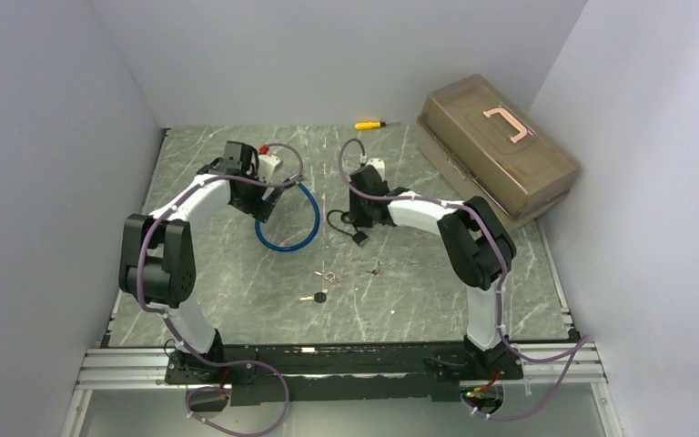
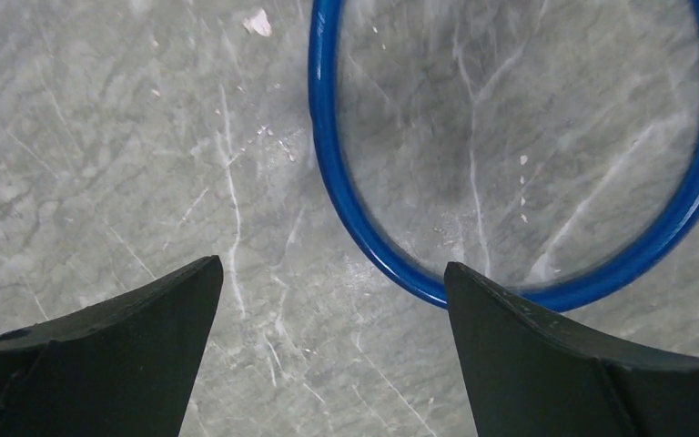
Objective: Unlock with the key
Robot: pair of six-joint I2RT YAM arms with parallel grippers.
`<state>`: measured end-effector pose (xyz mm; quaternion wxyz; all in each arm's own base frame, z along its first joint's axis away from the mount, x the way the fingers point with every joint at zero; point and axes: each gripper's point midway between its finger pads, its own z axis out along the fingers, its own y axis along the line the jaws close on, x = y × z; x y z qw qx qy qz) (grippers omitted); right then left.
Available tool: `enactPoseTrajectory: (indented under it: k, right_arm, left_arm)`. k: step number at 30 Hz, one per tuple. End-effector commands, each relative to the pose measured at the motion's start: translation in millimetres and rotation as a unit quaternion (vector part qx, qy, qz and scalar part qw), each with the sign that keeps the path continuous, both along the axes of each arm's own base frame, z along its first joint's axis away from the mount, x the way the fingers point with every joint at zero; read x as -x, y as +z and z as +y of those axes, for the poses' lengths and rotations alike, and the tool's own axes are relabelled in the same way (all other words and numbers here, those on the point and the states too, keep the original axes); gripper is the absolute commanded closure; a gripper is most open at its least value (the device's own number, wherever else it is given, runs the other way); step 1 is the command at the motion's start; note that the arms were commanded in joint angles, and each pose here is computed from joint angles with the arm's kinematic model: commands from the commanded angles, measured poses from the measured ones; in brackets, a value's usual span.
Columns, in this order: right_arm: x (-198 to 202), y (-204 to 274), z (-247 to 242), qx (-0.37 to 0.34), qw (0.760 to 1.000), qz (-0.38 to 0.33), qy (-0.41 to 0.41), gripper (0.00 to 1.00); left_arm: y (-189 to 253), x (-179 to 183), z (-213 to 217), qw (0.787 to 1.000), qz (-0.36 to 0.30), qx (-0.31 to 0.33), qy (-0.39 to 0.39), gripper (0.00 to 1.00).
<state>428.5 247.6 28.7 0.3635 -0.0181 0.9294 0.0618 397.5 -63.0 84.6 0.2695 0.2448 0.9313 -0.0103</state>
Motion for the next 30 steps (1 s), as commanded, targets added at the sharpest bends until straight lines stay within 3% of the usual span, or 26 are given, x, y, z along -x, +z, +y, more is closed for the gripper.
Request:
enactPoseTrajectory:
  k: [1, 10, 16, 23, 30]
  right_arm:
    - [46.5, -8.9, 9.5, -0.016, 0.999, 0.032, -0.01, 0.49]
    - [87.5, -5.2, -3.2, 0.007, 0.999, 0.017, -0.032, 0.44]
    - [76.8, 2.1, -20.7, 0.035, 0.998, 0.002, -0.051, 0.41]
    - [57.6, 15.6, -41.1, 0.022, 0.997, -0.009, -0.074, 0.35]
    - [68.0, 50.0, -31.5, 0.017, 0.998, -0.047, -0.049, 0.17]
  left_arm:
    - [-9.0, 7.6, 4.4, 0.997, -0.022, -0.065, -0.018, 0.01]
    - [-39.8, 34.5, 5.1, 0.985, -0.017, -0.156, -0.072, 0.01]
    - [-54.8, 57.0, 11.4, 0.98, 0.002, -0.179, -0.092, 0.01]
    - [-51.9, 90.7, 7.7, 0.981, 0.006, -0.16, -0.109, 0.02]
    - [-14.2, 95.5, -16.5, 0.99, 0.003, -0.091, -0.112, 0.01]
